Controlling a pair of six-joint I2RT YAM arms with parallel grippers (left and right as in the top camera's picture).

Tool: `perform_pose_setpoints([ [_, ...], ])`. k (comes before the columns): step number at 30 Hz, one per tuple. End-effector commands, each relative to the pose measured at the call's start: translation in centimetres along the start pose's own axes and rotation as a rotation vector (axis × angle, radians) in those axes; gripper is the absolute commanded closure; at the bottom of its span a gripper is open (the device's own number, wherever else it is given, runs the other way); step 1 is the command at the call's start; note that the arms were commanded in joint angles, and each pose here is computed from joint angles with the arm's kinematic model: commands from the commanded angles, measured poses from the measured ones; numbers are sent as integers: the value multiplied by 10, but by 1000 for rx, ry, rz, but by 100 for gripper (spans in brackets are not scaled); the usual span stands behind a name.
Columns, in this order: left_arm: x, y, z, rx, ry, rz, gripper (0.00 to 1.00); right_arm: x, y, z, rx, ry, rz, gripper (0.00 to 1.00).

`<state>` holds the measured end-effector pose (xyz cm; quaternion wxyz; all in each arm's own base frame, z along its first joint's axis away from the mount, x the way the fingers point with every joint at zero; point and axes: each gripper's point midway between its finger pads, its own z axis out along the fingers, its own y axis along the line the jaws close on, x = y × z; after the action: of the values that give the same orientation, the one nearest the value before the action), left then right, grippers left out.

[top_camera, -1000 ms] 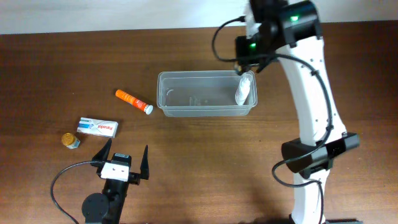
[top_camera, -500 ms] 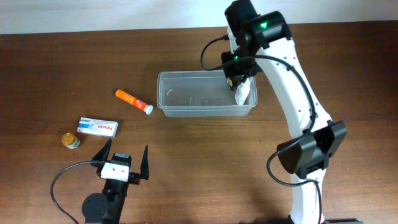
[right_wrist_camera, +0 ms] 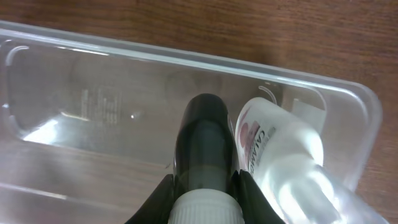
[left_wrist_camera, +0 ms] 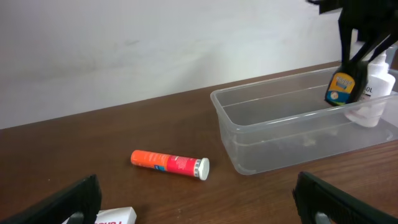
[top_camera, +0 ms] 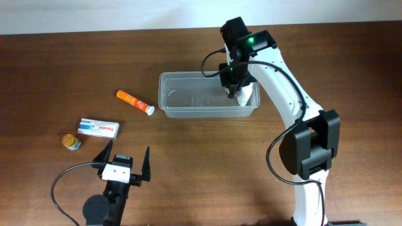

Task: Pack container
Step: 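Carry the dark brown bottle into the container beside the spray bottle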

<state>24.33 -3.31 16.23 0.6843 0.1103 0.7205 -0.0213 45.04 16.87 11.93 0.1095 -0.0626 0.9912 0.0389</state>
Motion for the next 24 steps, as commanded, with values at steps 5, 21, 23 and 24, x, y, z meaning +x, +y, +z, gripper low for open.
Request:
perform_pose_setpoints([
  [5, 2, 2, 0, -9, 2, -2, 1, -1, -10, 18, 53, -13, 50, 79],
  [21, 2, 2, 0, -9, 2, -2, 1, -2, -19, 21, 100, -28, 121, 79],
  [23, 2, 2, 0, -9, 2, -3, 1, -2, -18, 21, 99, -28, 121, 76],
  [24, 2, 2, 0, -9, 2, -2, 1, -2, -18, 21, 99, -28, 121, 72],
])
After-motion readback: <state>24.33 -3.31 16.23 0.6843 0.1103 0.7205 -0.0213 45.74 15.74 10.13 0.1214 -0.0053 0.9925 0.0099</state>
